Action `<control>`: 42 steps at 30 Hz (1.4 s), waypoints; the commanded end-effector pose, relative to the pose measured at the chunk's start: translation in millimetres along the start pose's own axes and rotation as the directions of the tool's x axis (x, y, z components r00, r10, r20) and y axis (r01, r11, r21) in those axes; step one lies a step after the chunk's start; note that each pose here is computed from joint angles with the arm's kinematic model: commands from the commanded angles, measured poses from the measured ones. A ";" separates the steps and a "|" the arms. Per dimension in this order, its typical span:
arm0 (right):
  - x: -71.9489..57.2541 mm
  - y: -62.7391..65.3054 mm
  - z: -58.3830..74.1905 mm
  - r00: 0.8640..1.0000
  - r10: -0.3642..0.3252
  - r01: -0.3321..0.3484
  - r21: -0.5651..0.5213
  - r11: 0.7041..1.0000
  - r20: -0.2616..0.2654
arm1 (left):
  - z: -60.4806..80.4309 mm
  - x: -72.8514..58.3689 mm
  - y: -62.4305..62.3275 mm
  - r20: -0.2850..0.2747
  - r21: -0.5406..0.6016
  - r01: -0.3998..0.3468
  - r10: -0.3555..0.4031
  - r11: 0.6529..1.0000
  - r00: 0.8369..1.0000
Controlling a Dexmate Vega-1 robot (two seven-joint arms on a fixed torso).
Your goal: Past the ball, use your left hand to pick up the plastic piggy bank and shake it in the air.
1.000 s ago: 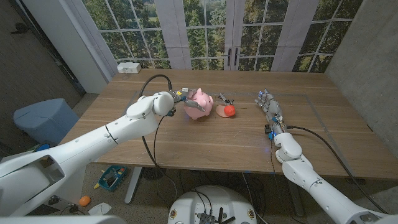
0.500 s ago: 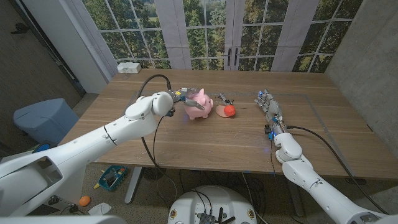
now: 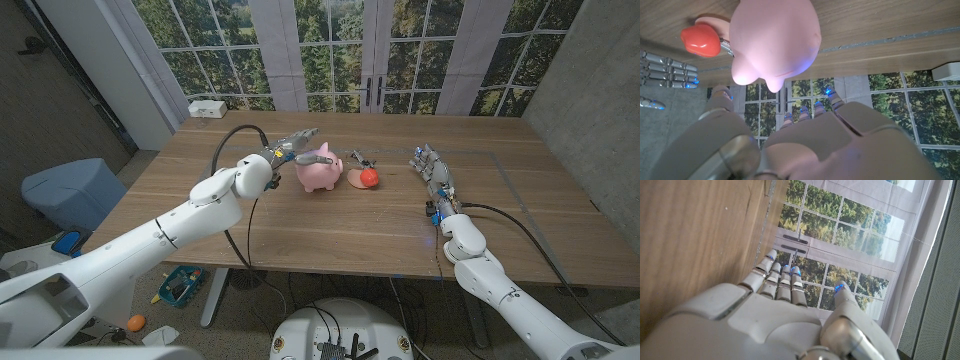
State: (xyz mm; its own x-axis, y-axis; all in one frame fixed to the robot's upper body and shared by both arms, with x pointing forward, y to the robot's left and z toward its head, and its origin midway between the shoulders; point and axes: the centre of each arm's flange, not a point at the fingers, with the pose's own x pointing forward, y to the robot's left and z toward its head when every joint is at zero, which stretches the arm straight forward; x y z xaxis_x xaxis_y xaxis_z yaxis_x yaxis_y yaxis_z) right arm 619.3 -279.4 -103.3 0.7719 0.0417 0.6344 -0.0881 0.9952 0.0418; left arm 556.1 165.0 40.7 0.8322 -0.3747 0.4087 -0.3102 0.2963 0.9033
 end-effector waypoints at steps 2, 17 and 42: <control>0.5 4.0 1.4 1.000 0.011 -0.011 -0.011 1.000 -0.004 | -23.2 -18.0 -6.3 0.039 -0.232 -0.201 0.215 0.952 0.976; 5.9 9.7 5.8 1.000 0.025 -0.025 -0.016 1.000 0.013 | -44.9 -21.8 -13.5 0.049 -0.495 -0.253 0.317 0.831 0.947; 11.0 16.1 15.5 0.999 0.011 -0.011 0.000 1.000 0.046 | -82.3 -17.9 -32.8 0.017 -0.830 -0.201 0.382 0.521 0.924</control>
State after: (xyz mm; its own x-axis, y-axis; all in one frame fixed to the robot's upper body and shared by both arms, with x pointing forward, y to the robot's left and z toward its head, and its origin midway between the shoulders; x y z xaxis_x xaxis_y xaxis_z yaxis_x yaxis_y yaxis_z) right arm 619.2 -265.0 -87.6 0.7489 0.0594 0.6601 -0.0979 0.9950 0.0216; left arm 579.6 223.9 2.9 0.6524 -0.2776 0.7052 -0.0673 0.9056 0.4187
